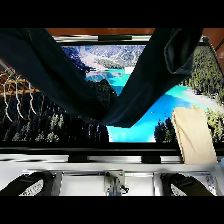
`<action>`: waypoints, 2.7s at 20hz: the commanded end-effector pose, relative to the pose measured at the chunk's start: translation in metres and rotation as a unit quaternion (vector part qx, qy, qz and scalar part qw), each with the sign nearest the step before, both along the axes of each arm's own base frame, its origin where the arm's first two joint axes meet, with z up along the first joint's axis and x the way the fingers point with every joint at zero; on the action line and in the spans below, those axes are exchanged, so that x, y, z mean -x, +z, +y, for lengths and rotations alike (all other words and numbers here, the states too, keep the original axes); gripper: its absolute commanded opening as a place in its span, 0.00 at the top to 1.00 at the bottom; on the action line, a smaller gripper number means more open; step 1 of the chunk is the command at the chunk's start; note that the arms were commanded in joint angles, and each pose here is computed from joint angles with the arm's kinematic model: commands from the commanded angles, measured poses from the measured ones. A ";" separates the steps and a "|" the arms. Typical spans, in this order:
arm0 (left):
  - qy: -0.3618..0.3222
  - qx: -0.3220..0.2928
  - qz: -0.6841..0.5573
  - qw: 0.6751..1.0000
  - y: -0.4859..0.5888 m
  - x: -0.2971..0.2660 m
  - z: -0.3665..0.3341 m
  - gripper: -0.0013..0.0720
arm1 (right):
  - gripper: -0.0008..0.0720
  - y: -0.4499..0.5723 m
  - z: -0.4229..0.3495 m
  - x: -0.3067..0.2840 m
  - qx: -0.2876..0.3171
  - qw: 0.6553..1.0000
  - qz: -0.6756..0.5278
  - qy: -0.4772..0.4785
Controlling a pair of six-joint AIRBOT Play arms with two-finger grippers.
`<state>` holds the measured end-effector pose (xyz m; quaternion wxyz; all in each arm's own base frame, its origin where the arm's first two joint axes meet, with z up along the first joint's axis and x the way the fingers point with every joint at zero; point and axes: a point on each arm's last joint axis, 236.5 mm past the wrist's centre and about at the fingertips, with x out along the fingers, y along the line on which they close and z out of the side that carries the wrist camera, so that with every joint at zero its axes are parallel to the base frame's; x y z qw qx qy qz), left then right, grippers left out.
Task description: Fold the shirts.
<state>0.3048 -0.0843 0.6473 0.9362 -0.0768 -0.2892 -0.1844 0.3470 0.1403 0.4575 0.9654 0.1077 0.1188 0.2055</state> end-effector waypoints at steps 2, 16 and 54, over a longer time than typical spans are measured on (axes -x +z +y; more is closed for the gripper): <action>0.009 0.068 -0.078 0.995 0.035 0.022 0.024 0.87 | 0.86 0.071 0.002 0.016 -0.051 0.990 -0.130 0.013; 0.106 -0.047 -0.094 0.989 0.018 -0.018 0.018 0.87 | 0.86 0.061 0.105 0.011 -0.115 0.974 -0.113 0.160; -0.064 -0.038 0.826 0.559 -0.728 -0.030 -0.055 0.00 | 0.86 -0.250 -0.108 -0.111 0.176 0.902 0.357 -0.165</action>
